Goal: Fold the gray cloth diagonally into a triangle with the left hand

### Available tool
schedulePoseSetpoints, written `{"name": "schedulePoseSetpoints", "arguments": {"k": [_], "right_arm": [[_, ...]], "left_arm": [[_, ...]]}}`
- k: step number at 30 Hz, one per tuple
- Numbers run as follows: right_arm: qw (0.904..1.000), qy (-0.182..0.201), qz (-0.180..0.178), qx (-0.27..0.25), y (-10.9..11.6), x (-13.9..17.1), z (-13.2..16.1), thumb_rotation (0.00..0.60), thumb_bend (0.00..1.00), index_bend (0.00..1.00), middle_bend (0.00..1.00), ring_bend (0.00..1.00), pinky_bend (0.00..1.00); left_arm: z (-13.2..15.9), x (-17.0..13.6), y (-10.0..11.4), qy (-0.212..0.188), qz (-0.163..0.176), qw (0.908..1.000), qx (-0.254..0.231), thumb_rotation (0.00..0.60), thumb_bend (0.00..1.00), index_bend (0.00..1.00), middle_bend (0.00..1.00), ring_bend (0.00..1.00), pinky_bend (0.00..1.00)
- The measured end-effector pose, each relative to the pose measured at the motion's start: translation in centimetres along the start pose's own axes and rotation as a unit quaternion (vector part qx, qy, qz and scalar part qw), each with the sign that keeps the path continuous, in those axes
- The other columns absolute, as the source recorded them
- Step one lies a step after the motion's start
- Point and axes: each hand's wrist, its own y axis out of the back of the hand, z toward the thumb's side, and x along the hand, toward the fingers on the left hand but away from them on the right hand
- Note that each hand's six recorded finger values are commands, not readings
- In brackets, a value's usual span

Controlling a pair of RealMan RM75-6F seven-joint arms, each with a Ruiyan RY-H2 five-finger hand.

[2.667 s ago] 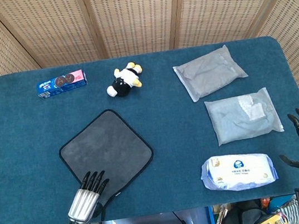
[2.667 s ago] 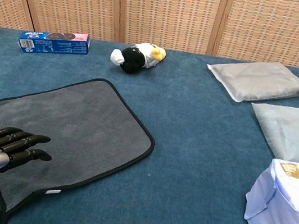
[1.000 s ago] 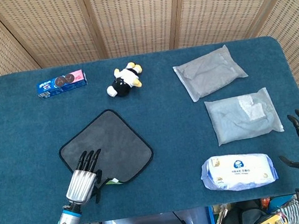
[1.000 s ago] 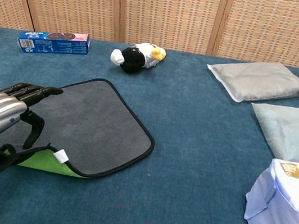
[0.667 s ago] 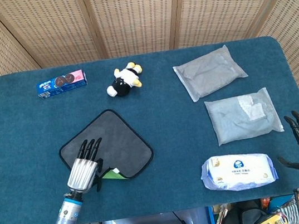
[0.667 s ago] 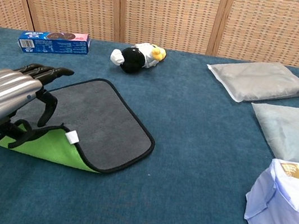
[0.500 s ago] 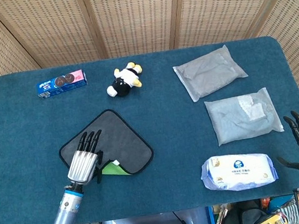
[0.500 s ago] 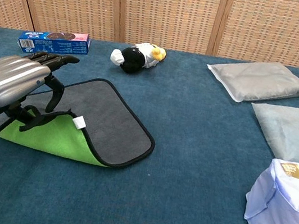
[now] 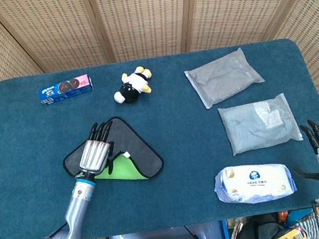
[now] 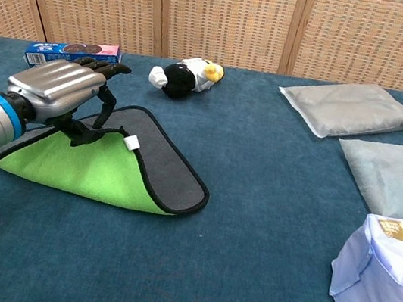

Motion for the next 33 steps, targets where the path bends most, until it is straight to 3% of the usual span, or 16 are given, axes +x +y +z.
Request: {"name": "schedulePoseSetpoints", "arguments": {"k": [17, 33], "right_arm": [[0.9998, -0.008, 0.016, -0.011, -0.9, -0.7, -0.9, 0.600, 0.00, 0.00, 0.00, 0.00, 0.00], [0.9998, -0.009, 0.016, -0.012, -1.1, -0.8, -0.9, 0.600, 0.00, 0.00, 0.00, 0.00, 0.00]], "left_arm": [[1.1, 5.7, 1.5, 0.007, 0.024, 0.9997, 0.004, 0.600, 0.56, 0.68, 0.00, 0.00, 0.00], [-0.8, 7.3, -0.4, 0.044, -0.007, 0.9988, 0.020, 0.600, 0.56, 0.68, 0.00, 0.00, 0.00]]}}
